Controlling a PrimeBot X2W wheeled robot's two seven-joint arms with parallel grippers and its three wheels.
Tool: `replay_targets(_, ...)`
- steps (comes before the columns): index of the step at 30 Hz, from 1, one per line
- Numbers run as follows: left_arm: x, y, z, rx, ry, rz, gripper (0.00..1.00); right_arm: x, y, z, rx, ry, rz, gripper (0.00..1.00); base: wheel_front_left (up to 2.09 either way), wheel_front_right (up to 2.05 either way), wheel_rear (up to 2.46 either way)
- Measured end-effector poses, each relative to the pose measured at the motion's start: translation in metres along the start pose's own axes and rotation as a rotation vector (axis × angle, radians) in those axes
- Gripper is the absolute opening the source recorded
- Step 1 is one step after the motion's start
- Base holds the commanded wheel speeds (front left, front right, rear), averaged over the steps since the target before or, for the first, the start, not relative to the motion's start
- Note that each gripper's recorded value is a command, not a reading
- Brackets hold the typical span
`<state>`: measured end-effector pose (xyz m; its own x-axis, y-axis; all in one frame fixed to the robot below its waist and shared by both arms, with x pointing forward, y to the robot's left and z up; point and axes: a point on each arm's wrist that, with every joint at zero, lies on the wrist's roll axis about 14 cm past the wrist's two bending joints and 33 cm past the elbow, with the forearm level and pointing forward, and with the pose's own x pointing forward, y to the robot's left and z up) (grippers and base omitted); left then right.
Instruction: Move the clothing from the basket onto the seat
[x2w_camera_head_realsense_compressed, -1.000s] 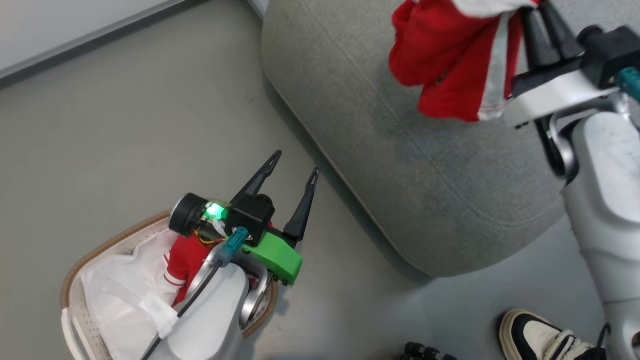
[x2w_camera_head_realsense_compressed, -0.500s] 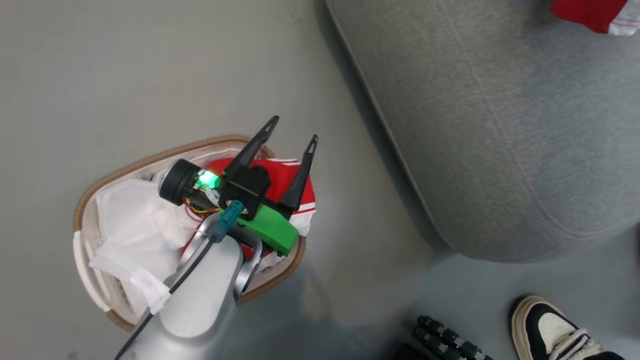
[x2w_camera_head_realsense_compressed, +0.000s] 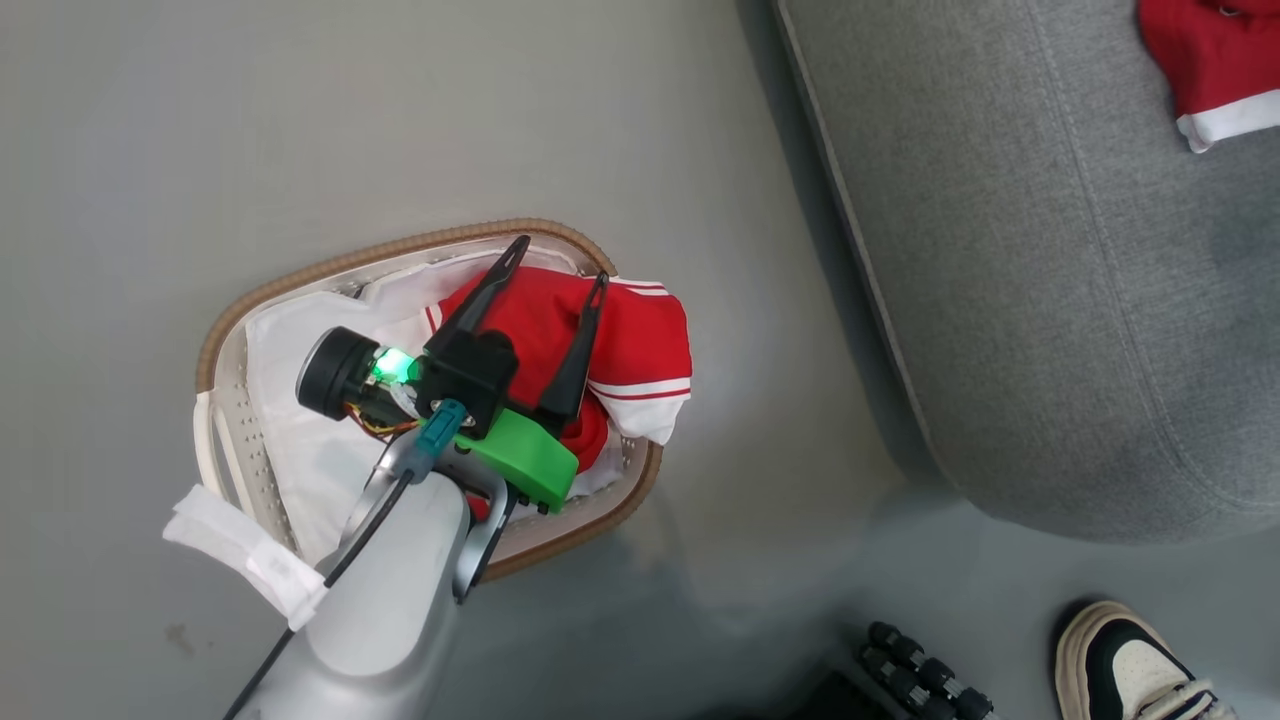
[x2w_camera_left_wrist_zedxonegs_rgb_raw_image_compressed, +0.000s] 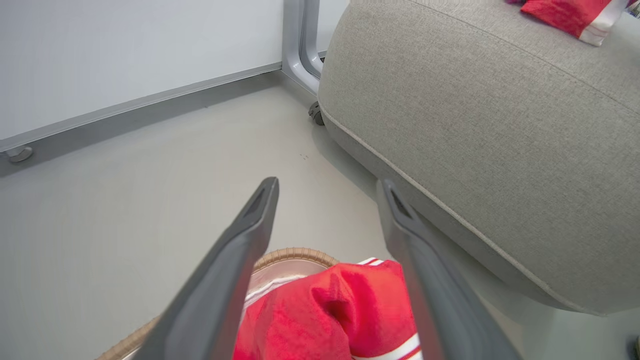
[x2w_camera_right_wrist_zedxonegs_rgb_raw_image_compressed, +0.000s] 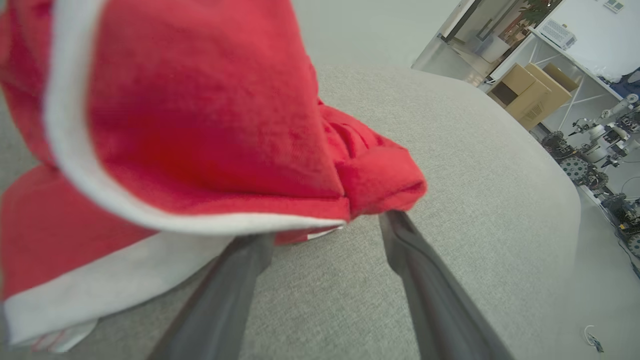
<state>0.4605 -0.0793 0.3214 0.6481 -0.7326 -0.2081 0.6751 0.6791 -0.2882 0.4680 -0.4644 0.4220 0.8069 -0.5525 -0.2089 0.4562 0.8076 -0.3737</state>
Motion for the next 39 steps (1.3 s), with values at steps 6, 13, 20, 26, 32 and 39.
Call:
replay_targets(6, -0.008, -0.004, 0.009, 0.010, -0.004, 0.013, 1.00, -0.031, -0.012, -0.022, 0.018, 0.049, -0.024, 1.00, 0.00, 0.00, 0.00)
replay_targets(13, -0.029, 0.000, 0.031, 0.040, -0.036, 0.084, 1.00, -0.063, 0.003, -0.021, 0.035, 0.029, 0.038, 1.00, 0.00, 0.00, 0.00)
replay_targets(20, -0.060, 0.012, 0.058, 0.078, -0.089, 0.198, 1.00, -0.086, 0.046, 0.017, 0.126, -0.089, 0.152, 1.00, 0.00, 0.00, 0.00)
replay_targets(26, -0.096, 0.037, 0.075, 0.091, -0.126, 0.343, 1.00, -0.105, 0.096, 0.049, 0.191, -0.176, 0.295, 1.00, 0.00, 0.00, 0.00)
replay_targets(32, -0.139, 0.061, 0.088, 0.107, -0.160, 0.487, 1.00, -0.127, 0.149, 0.092, 0.262, -0.277, 0.442, 1.00, 0.00, 0.00, 0.00)
replay_targets(39, -0.191, 0.081, 0.100, 0.101, -0.205, 0.647, 1.00, -0.163, 0.191, 0.106, 0.301, -0.303, 0.582, 1.00, 0.00, 0.00, 0.00)
